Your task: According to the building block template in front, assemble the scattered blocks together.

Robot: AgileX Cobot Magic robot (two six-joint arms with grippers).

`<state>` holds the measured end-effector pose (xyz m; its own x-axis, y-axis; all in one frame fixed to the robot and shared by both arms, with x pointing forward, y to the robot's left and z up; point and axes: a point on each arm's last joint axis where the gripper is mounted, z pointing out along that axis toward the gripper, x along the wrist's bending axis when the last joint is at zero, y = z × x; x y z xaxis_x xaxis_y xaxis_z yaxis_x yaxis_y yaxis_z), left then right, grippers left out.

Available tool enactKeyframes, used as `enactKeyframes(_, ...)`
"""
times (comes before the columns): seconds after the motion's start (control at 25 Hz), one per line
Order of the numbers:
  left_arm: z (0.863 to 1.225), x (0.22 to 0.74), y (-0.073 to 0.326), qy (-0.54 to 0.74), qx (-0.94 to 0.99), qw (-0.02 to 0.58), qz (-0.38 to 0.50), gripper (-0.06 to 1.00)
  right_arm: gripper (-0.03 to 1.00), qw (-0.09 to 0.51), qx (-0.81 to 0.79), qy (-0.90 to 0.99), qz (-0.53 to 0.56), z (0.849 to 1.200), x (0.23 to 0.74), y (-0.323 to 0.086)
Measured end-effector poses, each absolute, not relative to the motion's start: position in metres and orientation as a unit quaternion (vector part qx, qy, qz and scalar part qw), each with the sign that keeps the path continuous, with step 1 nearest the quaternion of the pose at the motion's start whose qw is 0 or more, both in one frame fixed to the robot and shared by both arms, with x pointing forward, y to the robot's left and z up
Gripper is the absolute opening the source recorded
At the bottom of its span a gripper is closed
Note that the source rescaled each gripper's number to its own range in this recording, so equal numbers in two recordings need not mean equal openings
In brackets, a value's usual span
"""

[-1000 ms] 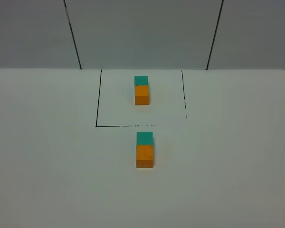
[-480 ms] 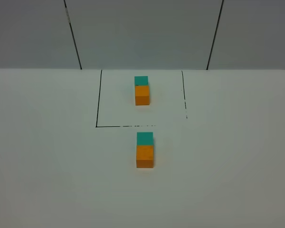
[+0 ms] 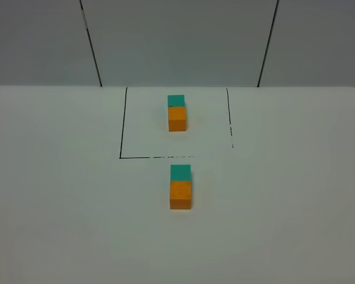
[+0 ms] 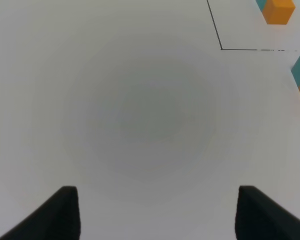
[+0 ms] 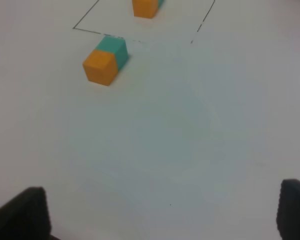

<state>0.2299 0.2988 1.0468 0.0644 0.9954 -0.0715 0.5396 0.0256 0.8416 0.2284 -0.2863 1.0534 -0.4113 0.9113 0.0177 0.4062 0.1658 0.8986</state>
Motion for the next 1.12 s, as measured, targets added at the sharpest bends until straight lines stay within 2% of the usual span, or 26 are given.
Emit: enactKeyframes(1.12,1.0468,0.2299,0.2988,0.612,0.627,0.372,0.306,0.4,0.81,0.322,0.525,0.667,0.419,1.0528,0.2313,-0.2853)
